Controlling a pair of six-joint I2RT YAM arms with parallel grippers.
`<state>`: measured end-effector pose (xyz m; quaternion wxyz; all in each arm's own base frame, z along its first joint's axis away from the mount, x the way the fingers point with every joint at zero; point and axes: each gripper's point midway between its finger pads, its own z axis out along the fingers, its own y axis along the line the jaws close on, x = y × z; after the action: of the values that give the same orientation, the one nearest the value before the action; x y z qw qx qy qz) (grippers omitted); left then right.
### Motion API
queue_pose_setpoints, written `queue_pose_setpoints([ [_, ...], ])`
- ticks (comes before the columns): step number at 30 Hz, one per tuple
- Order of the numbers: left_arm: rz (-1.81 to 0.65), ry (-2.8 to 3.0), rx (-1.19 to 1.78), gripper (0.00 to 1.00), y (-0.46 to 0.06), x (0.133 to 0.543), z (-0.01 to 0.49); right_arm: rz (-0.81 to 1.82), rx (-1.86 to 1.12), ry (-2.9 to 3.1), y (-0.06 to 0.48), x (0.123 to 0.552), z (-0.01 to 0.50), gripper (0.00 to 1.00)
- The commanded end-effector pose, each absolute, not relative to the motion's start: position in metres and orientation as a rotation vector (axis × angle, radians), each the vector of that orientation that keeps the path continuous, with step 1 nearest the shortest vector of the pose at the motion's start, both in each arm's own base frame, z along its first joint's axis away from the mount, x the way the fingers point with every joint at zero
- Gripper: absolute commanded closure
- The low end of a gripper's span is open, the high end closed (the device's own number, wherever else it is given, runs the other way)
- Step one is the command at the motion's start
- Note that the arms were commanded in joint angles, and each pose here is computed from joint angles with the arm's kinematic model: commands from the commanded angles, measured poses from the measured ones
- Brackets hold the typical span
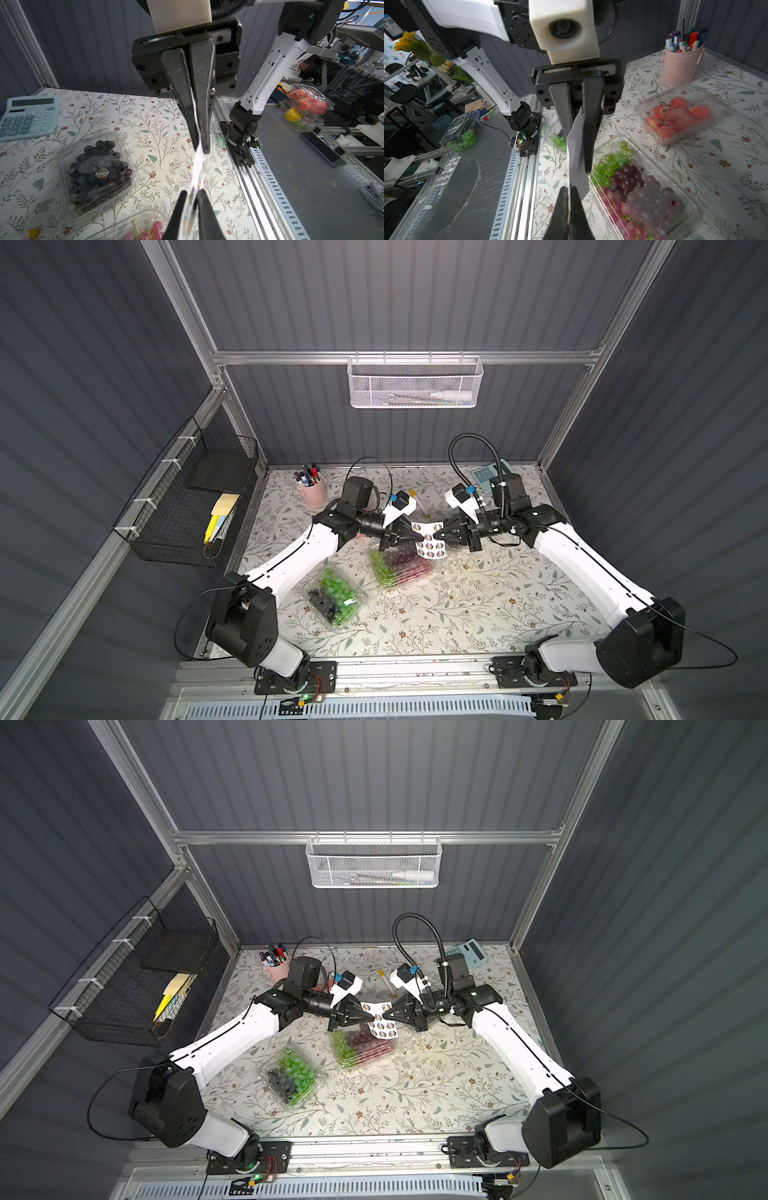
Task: Label fruit boxes
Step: Adjust the label sticker.
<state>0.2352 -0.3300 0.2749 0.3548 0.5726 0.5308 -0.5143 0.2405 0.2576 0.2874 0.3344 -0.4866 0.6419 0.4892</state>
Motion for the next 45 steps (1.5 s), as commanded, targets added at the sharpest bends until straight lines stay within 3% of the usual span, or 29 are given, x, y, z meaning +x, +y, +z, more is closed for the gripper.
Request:
queue_pose_setpoints([
  [1, -1.33, 1.369, 1.482, 0.9, -0.327, 0.227, 0.282, 1.249, -1.294, 1.612, 0.257, 0.24, 0.3, 1.0],
  [6, -1.335, 1.371, 1.484, 0.98, -0.326, 0.226, 0.281, 1.255, -1.296, 1.607, 0.257, 0.24, 0.302, 1.0],
  [12, -1.354, 1.345, 1.489, 0.99, -0.329, 0.226, 0.283, 1.405, -1.316, 1.546, 0.261, 0.23, 0.301, 1.0],
  [37, -1.354, 1.323, 1.504, 0.99, -0.34, 0.222, 0.286, 1.297, -1.275, 1.658, 0.26, 0.249, 0.285, 1.0],
  [42, -1.299, 1.35, 1.464, 1.0, -0.34, 0.23, 0.285, 1.195, -1.227, 1.709, 0.254, 0.256, 0.282, 0.77],
  [45, -1.262, 1.38, 1.437, 1.0, -0.34, 0.235, 0.282, 1.108, -1.177, 1.725, 0.248, 0.262, 0.283, 0.69],
])
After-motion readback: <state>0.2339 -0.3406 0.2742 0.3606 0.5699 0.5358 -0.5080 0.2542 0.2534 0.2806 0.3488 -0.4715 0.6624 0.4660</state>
